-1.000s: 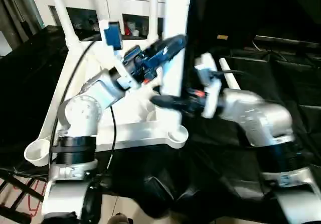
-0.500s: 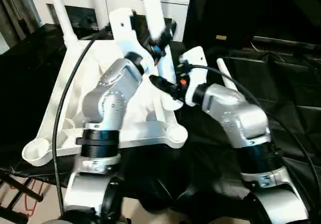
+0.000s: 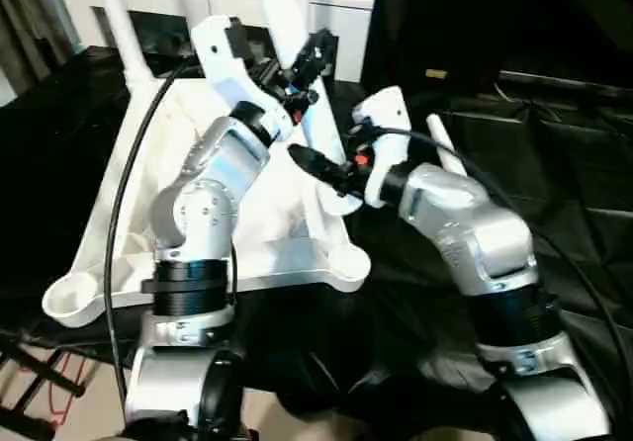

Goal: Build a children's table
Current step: Pick table leg

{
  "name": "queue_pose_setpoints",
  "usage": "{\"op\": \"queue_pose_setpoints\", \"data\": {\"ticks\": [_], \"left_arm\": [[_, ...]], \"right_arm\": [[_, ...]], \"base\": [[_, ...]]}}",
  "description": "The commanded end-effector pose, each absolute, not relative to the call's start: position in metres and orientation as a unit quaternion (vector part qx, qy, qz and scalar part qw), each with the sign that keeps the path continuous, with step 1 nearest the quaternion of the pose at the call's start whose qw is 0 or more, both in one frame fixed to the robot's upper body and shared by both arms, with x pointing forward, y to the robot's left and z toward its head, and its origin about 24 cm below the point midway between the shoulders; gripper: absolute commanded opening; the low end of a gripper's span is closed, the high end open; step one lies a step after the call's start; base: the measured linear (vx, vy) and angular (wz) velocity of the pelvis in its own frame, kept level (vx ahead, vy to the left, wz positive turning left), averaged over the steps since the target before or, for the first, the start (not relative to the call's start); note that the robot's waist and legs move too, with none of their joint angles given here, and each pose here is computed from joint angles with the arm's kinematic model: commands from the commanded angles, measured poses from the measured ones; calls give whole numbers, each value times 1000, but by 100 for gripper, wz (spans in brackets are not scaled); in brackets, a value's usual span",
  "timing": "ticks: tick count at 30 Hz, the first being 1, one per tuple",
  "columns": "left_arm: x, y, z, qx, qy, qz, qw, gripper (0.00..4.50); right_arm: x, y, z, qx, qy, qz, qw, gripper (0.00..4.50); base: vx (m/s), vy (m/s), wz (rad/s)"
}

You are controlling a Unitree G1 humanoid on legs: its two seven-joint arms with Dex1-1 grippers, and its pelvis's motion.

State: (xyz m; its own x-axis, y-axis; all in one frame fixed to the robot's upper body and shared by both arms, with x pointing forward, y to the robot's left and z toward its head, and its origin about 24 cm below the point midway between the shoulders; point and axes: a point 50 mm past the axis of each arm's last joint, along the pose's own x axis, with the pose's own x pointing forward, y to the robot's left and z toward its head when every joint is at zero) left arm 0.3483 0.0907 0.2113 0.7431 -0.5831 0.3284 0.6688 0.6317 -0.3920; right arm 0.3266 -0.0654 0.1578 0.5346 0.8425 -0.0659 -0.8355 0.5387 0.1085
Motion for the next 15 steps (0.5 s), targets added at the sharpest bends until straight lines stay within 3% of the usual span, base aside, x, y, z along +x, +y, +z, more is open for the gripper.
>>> {"op": "queue_pose_setpoints", "data": {"ticks": [1, 6, 15], "left_arm": [[347, 84, 206, -221, -69, -397, 888, 185], [344, 85, 210, -176, -65, -445, 876, 185], [338, 77, 213, -171, -65, -491, 852, 185]], "right_arm": [[326, -74, 164, 34, 64, 511, 856, 337], [326, -92, 163, 32, 123, 544, 829, 337], [331, -97, 164, 33, 160, 550, 819, 337]], "base": [[0, 0, 0], [0, 0, 0], [0, 0, 0]]}}
